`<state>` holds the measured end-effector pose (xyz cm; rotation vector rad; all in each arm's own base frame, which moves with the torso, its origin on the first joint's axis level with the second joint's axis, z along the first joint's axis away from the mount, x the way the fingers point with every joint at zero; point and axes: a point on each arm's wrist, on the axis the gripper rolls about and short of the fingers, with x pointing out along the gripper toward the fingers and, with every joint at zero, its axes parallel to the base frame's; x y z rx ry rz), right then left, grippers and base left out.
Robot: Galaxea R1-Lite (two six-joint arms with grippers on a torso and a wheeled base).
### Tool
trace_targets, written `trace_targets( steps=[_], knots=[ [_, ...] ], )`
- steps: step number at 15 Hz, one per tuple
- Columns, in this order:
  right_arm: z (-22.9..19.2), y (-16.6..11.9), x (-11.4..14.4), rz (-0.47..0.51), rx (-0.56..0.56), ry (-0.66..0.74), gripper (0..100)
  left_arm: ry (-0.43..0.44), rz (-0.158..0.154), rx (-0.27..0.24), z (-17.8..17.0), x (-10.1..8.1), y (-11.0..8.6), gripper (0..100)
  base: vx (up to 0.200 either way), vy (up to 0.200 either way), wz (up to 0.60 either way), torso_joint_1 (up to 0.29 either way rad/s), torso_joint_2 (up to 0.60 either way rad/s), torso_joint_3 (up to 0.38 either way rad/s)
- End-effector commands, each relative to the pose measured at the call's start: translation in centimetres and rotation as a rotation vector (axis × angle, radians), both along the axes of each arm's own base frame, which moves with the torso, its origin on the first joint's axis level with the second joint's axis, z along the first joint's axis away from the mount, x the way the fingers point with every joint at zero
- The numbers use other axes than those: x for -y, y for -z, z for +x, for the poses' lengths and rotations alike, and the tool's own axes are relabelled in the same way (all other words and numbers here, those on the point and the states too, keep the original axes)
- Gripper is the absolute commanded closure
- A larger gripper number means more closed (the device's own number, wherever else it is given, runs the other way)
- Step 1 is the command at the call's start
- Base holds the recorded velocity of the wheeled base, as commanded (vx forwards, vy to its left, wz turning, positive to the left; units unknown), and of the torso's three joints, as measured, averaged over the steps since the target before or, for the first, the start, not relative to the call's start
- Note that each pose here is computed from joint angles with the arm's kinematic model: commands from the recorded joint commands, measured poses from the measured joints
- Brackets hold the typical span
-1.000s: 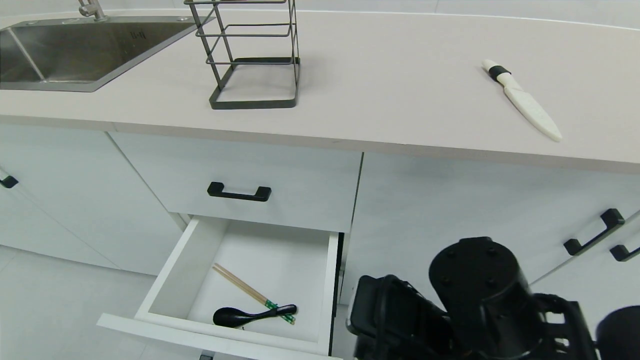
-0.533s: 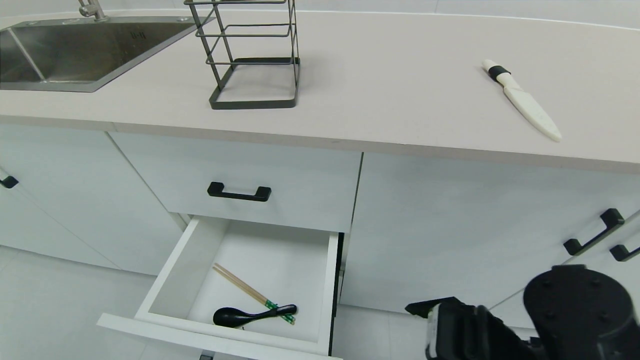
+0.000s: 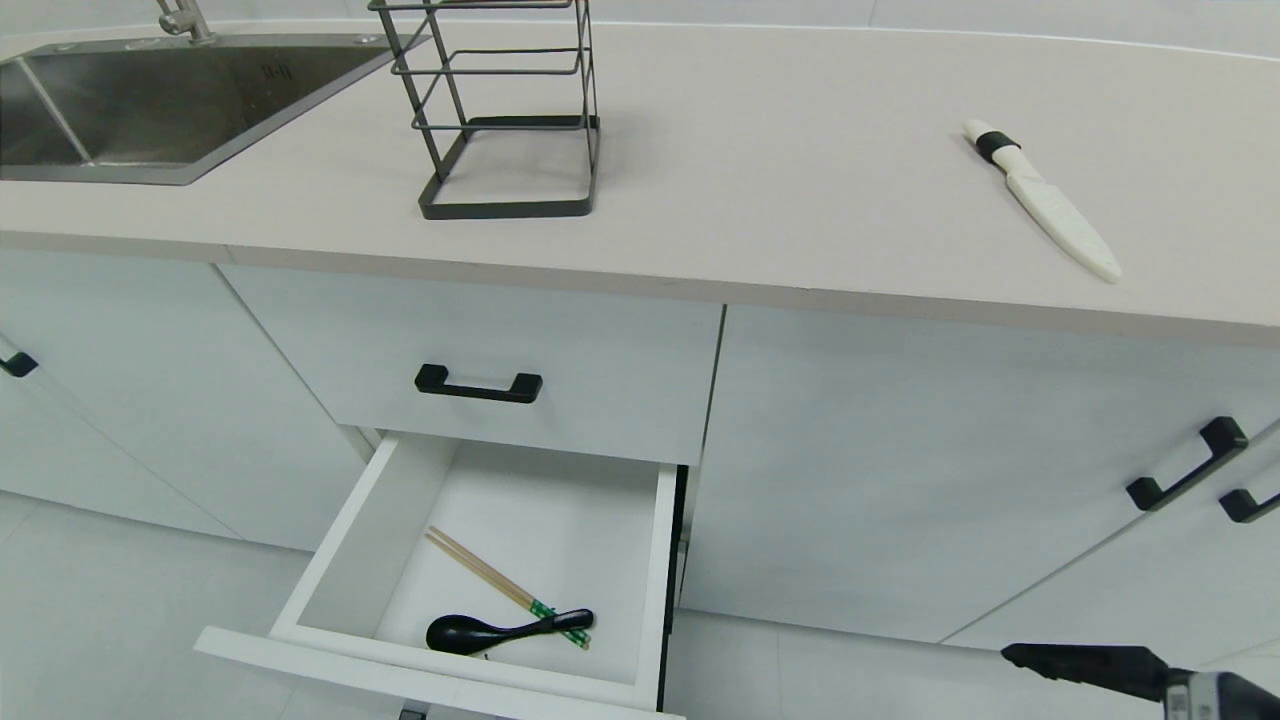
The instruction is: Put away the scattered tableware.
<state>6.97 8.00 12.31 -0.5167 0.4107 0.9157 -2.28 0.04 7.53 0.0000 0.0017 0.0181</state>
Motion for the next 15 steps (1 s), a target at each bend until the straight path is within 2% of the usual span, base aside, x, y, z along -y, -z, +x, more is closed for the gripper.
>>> trace_targets(
  steps=[1, 3, 6, 10, 15],
  knots=[
    [-1.4, 0.6, 1.8, 0.039, 0.035, 0.016, 0, 0.0, 0.0, -0.001, 0.0, 0.0, 0.0, 0, 0.0, 0.0, 0.0, 0.0, 0.0, 0.0],
    [-3.3, 2.5, 4.4, 0.084, 0.044, 0.093, 0, 0.0, 0.0, -0.001, 0.0, 0.0, 0.0, 0, 0.0, 0.0, 0.0, 0.0, 0.0, 0.0],
    [-5.3, 2.8, 6.9, 0.226, 0.171, 0.281, 0, 0.0, 0.0, -0.001, 0.0, 0.0, 0.0, 0, 0.0, 0.0, 0.0, 0.0, 0.0, 0.0],
    [-7.1, 3.8, 8.0, 0.259, 0.237, 0.46, 0, 0.0, 0.0, 0.0, 0.0, 0.0, 0.0, 0, 0.0, 0.0, 0.0, 0.0, 0.0, 0.0],
    [-8.1, 3.8, 8.0, 0.279, 0.367, 0.58, 0, 0.0, -0.002, -0.001, 0.0, 0.0, 0.0, 0, 0.0, 0.0, 0.0, 0.0, 0.0, 0.0]
  ],
)
